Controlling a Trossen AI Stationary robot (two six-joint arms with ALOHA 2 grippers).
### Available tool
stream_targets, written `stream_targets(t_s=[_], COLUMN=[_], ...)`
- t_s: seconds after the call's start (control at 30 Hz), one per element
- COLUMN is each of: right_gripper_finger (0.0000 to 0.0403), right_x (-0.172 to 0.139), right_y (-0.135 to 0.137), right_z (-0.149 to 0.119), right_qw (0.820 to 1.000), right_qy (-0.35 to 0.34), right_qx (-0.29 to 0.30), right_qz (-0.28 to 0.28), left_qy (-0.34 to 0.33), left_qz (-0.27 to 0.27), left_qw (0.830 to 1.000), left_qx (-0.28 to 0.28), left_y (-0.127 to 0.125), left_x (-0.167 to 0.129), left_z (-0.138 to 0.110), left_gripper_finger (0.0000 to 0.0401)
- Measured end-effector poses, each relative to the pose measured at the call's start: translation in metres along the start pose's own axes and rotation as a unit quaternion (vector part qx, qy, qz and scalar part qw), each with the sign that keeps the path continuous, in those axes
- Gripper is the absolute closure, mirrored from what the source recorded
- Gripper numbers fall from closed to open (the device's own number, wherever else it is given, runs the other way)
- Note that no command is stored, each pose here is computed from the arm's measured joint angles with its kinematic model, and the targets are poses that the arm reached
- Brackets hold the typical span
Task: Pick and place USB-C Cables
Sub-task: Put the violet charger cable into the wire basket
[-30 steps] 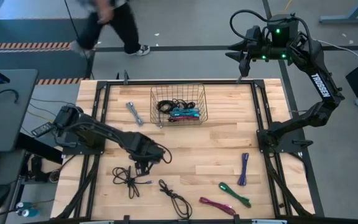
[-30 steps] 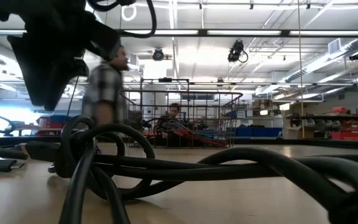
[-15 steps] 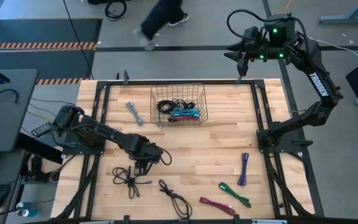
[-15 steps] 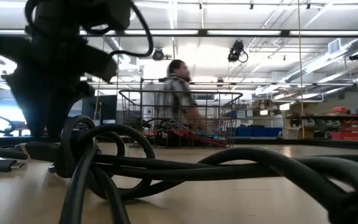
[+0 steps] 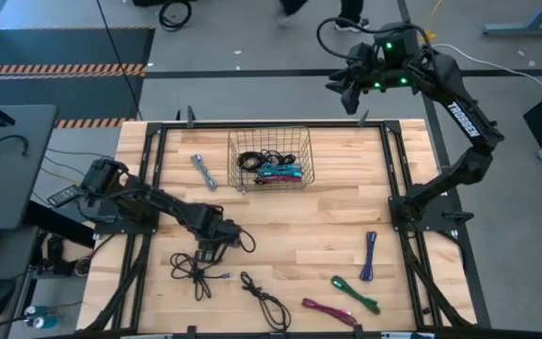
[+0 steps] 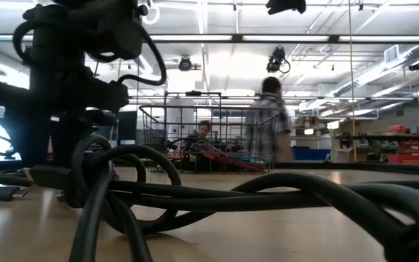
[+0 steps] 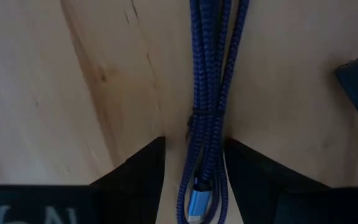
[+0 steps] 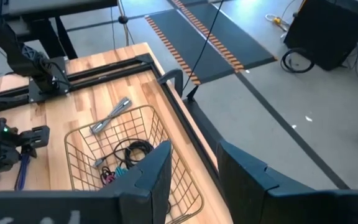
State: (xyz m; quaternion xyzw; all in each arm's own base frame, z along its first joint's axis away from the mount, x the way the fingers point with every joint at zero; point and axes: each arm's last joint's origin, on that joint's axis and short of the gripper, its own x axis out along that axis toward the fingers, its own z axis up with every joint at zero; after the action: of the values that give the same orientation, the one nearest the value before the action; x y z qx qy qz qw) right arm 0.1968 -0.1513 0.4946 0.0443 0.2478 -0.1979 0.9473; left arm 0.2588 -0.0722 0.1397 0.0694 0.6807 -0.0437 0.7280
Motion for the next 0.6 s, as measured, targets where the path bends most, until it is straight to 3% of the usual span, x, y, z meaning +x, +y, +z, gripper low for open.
stream_targets(t_s=[0.3,0.43,0.6], right_gripper_finger=[0.0268,0.0268,0.0268], right_x=[-0.010,-0.016,-0.024], right_y=[0.003,0.004,0.006], right_z=[0.003,0.004,0.004], right_qw=[1.000,0.999,0.999], right_qy=[-0.024,-0.037,-0.046], right_qx=[0.007,0.004,0.002], right_qz=[0.000,-0.002,-0.003], left_qy=[-0.022,-0.022,-0.021], left_qz=[-0.020,-0.031,-0.055], left_qw=[1.000,0.999,0.995], left_qx=[-0.010,-0.021,-0.076], left_y=[0.013,0.018,0.026], left_x=[0.004,0.005,0.005], left_z=[0.008,0.008,0.009], left_gripper_finger=[0.0240,0.0295,0.0384])
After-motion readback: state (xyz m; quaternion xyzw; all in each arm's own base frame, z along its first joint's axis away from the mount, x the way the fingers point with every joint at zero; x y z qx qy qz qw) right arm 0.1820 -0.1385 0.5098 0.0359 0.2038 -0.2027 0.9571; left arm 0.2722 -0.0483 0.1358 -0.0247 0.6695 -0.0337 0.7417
